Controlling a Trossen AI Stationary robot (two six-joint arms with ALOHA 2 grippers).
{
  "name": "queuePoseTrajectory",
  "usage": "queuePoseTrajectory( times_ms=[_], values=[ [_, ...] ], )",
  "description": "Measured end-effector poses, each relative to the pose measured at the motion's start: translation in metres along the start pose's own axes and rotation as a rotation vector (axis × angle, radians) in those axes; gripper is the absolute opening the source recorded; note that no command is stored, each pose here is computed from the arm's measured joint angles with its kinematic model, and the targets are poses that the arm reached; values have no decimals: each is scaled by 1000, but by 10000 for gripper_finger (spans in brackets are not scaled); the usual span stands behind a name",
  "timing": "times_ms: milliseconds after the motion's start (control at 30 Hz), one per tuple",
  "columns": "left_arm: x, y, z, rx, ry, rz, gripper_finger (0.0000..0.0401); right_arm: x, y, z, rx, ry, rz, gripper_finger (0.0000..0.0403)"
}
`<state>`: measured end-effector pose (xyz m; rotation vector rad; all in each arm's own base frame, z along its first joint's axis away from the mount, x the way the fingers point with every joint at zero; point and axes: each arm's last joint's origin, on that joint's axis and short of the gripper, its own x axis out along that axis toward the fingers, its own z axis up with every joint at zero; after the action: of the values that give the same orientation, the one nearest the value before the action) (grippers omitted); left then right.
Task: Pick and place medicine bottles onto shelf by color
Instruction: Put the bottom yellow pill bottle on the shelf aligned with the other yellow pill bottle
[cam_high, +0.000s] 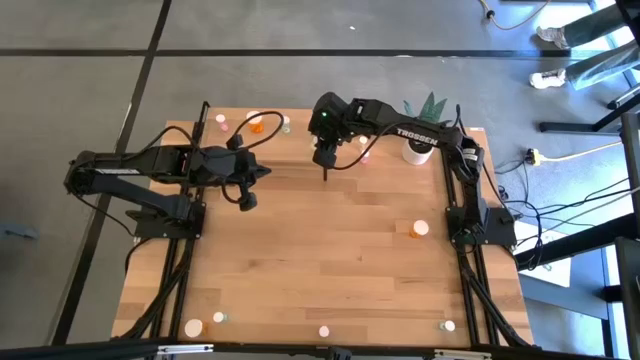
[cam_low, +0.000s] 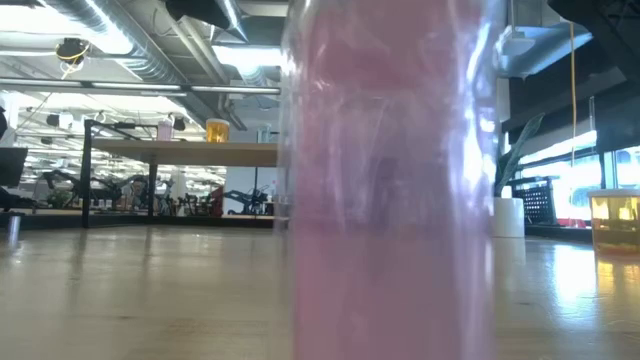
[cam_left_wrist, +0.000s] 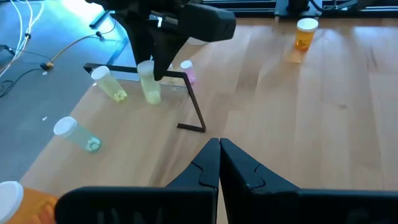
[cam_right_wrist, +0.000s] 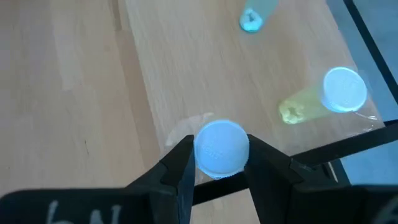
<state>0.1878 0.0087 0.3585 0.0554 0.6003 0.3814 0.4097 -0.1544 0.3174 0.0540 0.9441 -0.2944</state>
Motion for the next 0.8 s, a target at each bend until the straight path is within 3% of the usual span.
queuePoseTrajectory(
  times_ms=[800],
  values=[
    [0, 0, 0, -1, 1, 0, 0, 1, -2, 0, -24, -3, -4, 133]
  ],
)
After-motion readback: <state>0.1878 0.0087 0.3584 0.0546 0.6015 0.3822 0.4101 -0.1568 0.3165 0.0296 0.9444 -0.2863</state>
